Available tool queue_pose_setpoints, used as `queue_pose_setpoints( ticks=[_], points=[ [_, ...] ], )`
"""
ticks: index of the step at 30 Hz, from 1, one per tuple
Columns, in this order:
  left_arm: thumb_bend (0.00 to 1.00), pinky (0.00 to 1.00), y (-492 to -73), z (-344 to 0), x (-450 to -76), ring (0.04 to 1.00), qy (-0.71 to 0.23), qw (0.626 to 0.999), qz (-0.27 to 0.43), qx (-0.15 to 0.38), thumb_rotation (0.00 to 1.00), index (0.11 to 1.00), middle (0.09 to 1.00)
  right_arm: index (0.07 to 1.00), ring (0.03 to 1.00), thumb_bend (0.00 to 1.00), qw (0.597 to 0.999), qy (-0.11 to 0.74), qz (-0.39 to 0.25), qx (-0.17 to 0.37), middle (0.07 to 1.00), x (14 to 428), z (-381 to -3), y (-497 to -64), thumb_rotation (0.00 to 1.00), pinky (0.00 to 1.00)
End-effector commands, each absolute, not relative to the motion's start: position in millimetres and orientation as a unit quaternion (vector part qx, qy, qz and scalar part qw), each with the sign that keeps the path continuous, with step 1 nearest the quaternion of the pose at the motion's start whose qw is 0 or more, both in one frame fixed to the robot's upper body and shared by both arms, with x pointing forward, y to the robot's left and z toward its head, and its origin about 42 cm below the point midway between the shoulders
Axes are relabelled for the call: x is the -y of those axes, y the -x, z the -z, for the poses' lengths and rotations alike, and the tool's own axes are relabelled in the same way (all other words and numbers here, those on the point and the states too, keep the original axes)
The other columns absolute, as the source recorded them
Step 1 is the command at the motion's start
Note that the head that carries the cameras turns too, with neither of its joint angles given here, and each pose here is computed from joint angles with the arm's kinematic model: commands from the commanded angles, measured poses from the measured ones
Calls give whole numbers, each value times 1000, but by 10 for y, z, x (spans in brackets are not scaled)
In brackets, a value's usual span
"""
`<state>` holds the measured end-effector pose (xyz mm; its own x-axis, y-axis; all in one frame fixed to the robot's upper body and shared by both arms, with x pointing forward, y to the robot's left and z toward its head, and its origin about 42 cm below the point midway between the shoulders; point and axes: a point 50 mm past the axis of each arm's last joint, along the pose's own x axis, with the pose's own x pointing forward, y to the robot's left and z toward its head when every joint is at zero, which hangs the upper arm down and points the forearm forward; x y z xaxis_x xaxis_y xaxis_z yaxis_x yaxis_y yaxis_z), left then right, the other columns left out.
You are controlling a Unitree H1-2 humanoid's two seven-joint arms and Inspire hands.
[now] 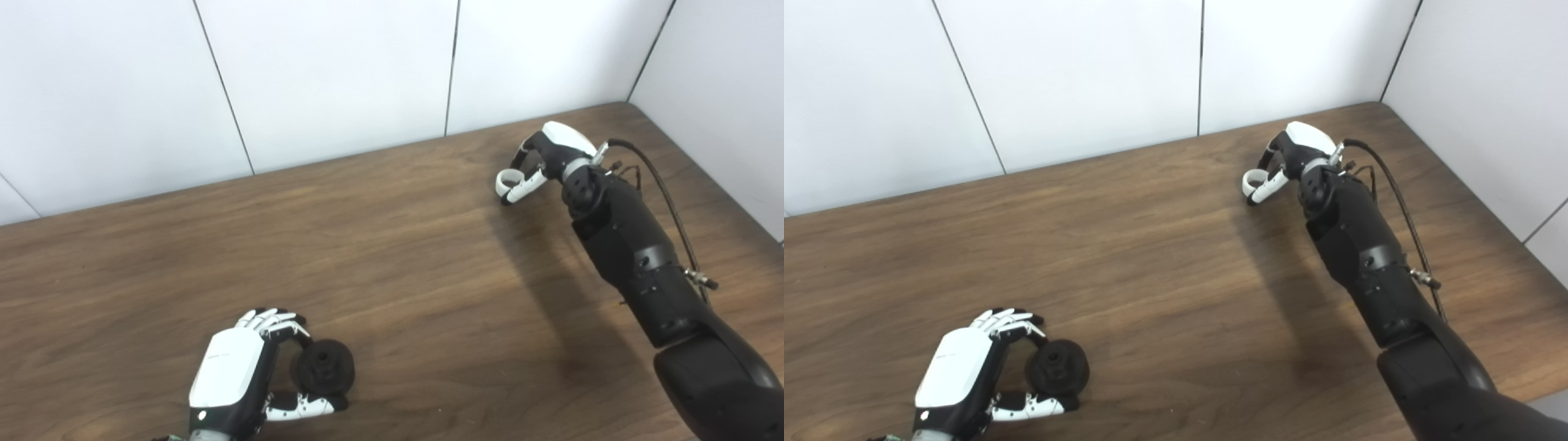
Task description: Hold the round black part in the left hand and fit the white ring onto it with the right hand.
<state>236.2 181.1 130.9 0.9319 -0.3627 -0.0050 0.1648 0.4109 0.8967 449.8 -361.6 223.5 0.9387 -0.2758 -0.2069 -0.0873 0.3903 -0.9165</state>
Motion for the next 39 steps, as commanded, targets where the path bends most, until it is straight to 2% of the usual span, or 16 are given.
queue_pose_setpoints(
  ticks=[1, 13, 21, 29, 39],
  points=[
    [522, 901, -2315, -1232, -1895, 826, -535, 827, 161, 65, 47, 484, 750, 486, 946, 522, 816, 558, 87, -125, 836, 3660, -2530, -4558, 133, 912],
    [523, 907, -2322, -1241, -1872, 832, -533, 828, 162, 62, 47, 484, 753, 487, 962, 522, 806, 575, 82, -117, 840, 3694, -2527, -4520, 131, 921],
    [522, 913, -2318, -1238, -1799, 834, -533, 827, 167, 65, 47, 484, 750, 487, 961, 522, 789, 611, 34, -59, 844, 3556, -2802, -4400, 134, 967],
    [522, 913, -2308, -1238, -1731, 835, -536, 825, 169, 62, 47, 484, 756, 487, 957, 523, 779, 626, -31, 17, 843, 3032, -3127, -4140, 136, 985],
    [523, 907, -2314, -1271, -1654, 827, -544, 820, 166, 65, 47, 484, 758, 486, 940, 524, 760, 631, -135, 74, 828, 2394, -3234, -3740, 137, 960]
  ],
)
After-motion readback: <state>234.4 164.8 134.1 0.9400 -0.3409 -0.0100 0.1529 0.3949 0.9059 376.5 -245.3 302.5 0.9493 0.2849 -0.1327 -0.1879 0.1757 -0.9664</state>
